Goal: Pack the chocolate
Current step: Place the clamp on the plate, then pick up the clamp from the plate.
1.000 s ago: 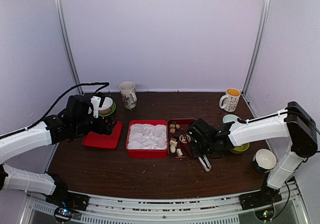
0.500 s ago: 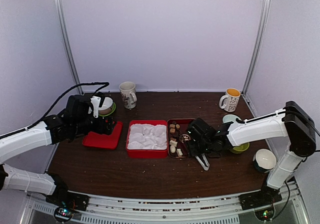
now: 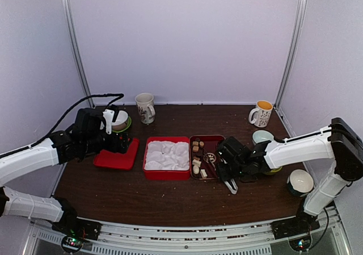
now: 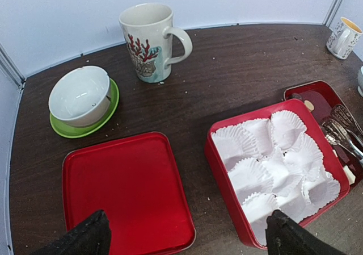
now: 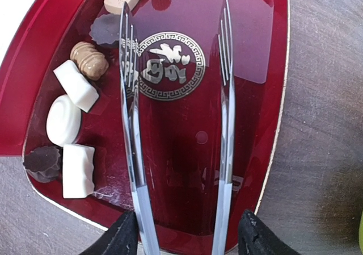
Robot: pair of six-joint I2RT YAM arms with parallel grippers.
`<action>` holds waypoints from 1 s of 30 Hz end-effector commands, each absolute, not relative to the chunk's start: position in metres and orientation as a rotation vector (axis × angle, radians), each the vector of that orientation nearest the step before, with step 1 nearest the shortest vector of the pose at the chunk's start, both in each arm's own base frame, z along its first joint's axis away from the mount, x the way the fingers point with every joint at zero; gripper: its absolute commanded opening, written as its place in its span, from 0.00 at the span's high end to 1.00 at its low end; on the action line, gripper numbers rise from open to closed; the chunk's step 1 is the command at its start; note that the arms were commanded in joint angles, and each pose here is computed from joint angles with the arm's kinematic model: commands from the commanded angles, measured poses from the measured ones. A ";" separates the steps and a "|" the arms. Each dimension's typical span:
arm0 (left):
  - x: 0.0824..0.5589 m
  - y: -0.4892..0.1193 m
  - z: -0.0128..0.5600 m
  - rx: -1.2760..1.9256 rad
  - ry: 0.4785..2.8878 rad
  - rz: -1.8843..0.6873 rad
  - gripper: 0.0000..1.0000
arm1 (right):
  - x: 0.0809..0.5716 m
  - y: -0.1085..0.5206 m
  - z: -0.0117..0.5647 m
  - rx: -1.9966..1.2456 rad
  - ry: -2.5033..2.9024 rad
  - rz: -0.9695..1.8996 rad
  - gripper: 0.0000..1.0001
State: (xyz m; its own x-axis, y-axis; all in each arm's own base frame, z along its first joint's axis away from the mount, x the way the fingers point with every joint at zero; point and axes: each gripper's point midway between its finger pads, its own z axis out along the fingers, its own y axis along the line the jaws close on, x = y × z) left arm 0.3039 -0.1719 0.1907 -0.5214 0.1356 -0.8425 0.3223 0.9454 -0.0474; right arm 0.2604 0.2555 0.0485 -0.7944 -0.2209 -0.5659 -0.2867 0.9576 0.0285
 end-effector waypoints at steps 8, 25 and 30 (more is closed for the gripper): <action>0.307 -0.177 0.207 0.306 2.073 -0.284 0.02 | 0.253 0.253 0.031 -0.361 2.569 0.107 0.46; 0.308 -0.178 0.208 0.310 2.071 -0.286 0.02 | 0.260 0.245 0.058 -0.300 2.483 0.105 0.73; 0.307 -0.181 0.208 0.330 2.072 -0.298 0.02 | 0.262 0.242 0.073 -0.299 2.460 0.086 0.72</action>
